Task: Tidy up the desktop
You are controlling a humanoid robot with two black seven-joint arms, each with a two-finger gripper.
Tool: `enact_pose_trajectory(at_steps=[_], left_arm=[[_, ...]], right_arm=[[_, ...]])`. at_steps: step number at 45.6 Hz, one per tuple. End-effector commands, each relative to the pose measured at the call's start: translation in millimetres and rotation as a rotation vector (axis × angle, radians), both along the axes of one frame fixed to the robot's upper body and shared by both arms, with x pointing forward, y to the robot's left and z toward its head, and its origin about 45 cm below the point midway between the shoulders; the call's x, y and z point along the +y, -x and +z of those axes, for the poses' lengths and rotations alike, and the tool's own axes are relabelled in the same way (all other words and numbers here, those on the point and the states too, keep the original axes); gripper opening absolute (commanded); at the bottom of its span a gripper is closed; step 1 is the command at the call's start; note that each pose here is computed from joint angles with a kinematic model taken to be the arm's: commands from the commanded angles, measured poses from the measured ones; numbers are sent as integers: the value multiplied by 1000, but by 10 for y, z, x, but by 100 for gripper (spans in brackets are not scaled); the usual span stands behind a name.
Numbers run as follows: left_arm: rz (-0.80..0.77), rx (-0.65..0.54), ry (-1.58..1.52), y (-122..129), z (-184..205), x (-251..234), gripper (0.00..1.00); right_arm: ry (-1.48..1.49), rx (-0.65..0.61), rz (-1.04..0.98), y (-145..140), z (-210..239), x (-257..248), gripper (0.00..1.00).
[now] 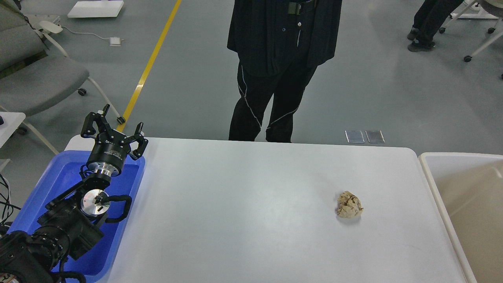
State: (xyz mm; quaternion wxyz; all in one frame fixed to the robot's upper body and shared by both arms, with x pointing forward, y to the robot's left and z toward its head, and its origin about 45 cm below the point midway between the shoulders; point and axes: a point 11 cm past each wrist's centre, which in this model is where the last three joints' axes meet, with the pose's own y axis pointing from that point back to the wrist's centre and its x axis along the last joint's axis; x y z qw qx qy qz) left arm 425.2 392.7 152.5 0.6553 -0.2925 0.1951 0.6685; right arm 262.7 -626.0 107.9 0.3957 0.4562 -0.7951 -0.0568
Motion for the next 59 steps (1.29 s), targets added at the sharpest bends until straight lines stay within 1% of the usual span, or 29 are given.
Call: enact_pose_trajectory(at_steps=[1,6,12,15,22,31,39,46,54,59], left_arm=[[0,0,0,0,0,0,100],[0,0,0,0,0,0,100],[0,0,0,0,0,0,100],[1,-1,1,0,1,2,100],[1,-1,1,0,1,2,100],[1,-1,1,0,1,2,100],[1,-1,1,0,1,2,100],[1,-1,1,0,1,2,100],[1,-1,1,0,1,2,100],[1,-1,1,0,1,2,100]], right_arm=[[-206,-192,-8,-180,378,-49,100],[-342,-367,34,-458,752,133,100],[-412,-446,123,-699,914,432,100],[-464,-485,148,-717,901,591,100],[-590,-653,241,-824,1015,1077,100],[-648,-779,385,-835,1042,1742,100],[-679,-828,419,-815,906,2142,100],[-693,-888,418,-825,884,2245,100],[-673,-861,361,-889,723,2186,100],[-681,-826,364,-922,606,2263,100]])
